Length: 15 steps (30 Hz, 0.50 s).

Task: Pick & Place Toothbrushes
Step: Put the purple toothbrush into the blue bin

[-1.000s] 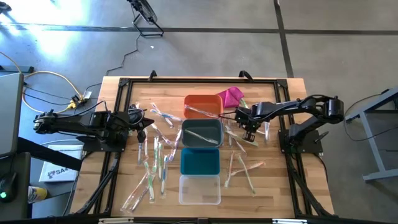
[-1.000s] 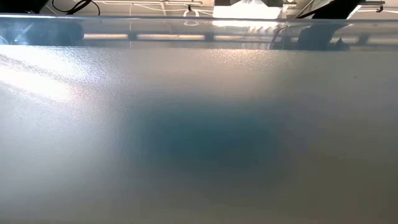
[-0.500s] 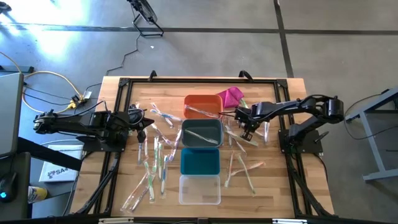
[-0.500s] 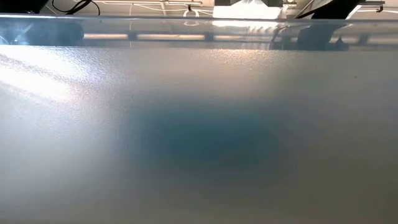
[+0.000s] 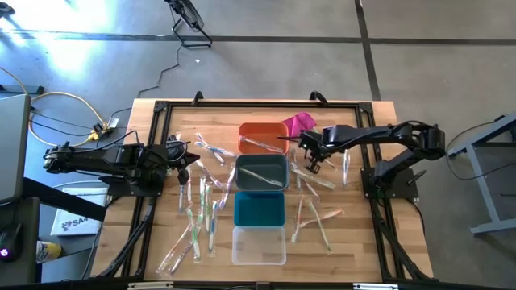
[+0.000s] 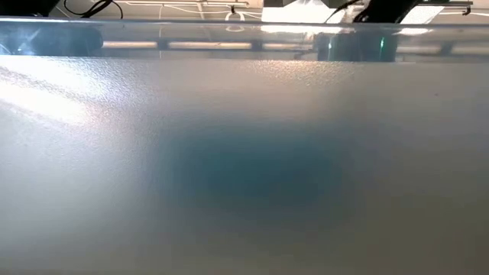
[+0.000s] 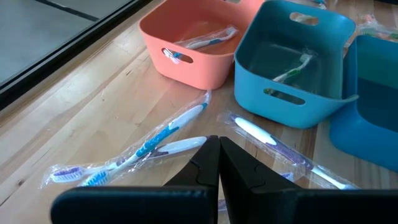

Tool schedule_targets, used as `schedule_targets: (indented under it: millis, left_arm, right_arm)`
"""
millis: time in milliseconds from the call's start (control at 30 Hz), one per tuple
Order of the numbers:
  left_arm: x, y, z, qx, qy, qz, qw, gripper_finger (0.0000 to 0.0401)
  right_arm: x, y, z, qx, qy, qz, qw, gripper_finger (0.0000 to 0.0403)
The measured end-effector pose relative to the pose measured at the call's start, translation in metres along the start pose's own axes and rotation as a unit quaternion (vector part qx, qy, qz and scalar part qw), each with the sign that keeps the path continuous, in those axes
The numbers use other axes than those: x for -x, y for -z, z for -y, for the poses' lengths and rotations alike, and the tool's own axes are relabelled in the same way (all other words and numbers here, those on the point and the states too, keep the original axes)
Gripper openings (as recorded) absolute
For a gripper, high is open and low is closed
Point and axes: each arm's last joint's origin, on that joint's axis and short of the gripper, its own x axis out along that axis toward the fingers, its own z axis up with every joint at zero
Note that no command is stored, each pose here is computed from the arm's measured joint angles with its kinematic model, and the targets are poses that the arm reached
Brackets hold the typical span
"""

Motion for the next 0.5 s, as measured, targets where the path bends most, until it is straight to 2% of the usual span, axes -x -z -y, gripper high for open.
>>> schedule_targets:
  millis: [333,500]
  left_arm:
    - [0.000,0.000,0.000,0.000,0.000,0.000,1.000,0.0006]
    - [0.000,0.000,0.000,0.000,0.000,0.000,1.000,0.0006]
  right_arm:
    - [0.047,-0.031,0.008,-0.005,0.084,0.060,0.995,0.0003]
    - [0.069,-0.046,0.011,0.003,0.101,0.103,0.990,0.0003]
